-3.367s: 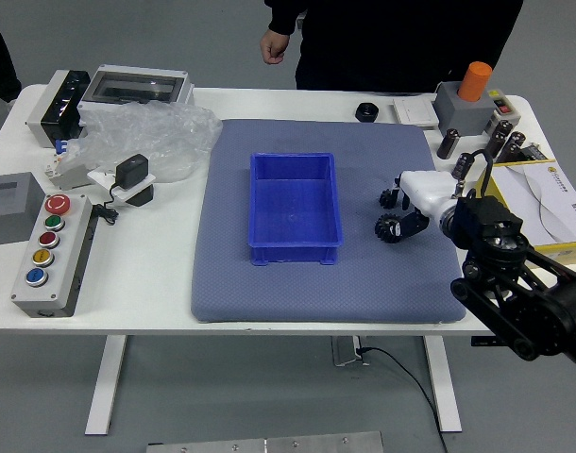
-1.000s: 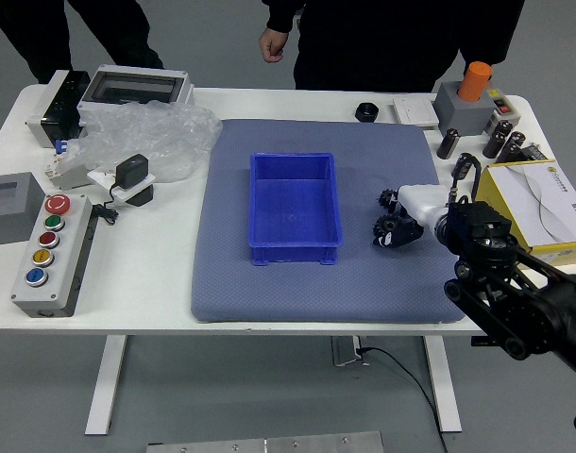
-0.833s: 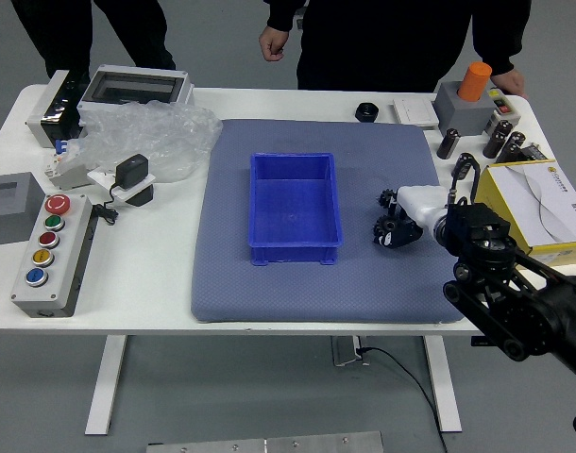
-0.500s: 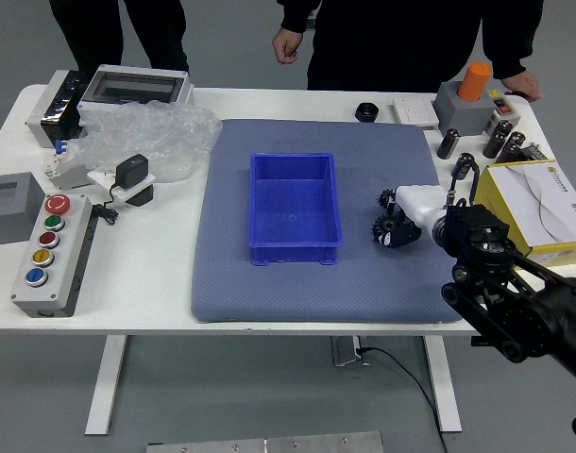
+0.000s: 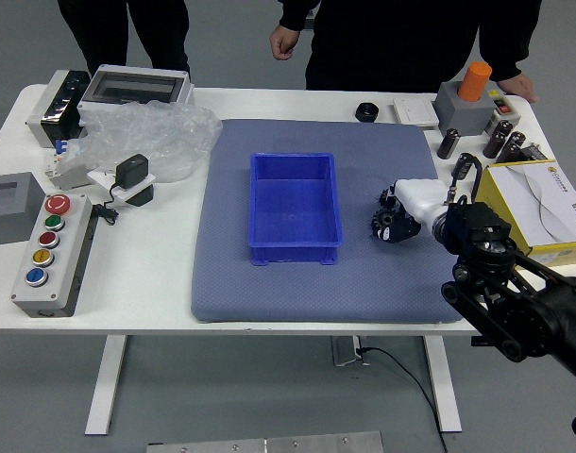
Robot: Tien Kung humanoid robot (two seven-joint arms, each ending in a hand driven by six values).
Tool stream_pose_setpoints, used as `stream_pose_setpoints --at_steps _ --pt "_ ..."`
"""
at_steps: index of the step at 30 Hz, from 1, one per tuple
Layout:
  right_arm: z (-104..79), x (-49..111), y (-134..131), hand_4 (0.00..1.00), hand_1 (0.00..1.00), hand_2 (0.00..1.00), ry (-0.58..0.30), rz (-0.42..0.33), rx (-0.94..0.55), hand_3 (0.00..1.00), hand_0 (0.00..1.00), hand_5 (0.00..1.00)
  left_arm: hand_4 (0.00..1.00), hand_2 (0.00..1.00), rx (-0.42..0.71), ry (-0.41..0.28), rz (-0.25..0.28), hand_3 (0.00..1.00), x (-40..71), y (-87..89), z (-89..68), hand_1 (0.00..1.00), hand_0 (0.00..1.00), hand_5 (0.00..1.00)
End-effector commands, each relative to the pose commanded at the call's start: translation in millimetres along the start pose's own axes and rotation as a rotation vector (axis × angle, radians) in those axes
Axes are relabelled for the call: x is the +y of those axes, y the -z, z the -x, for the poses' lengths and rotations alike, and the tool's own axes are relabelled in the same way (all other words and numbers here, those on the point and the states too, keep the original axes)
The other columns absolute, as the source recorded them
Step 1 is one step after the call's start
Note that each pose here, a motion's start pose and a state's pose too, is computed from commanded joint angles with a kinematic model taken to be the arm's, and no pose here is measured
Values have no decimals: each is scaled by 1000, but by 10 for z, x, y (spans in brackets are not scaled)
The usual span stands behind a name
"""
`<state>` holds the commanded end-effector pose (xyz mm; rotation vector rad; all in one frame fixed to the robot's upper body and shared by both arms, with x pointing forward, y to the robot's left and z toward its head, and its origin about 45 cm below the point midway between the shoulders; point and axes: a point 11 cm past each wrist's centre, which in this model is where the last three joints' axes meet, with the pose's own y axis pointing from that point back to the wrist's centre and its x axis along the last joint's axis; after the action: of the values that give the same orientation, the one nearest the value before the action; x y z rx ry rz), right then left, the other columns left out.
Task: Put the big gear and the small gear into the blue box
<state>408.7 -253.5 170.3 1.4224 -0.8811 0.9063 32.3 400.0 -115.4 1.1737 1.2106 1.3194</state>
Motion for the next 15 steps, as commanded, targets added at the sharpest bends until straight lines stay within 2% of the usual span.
stream_pose_setpoints --at_steps 7,15 --pt "-134 32 -27 821 393 394 -27 2 6 454 476 117 740 825 0 -3 3 859 5 -13 -17 818 847 294" --pt "-433 99 -17 798 395 394 -85 -10 17 458 472 98 740 825 0 -8 6 860 13 -29 -45 818 847 294"
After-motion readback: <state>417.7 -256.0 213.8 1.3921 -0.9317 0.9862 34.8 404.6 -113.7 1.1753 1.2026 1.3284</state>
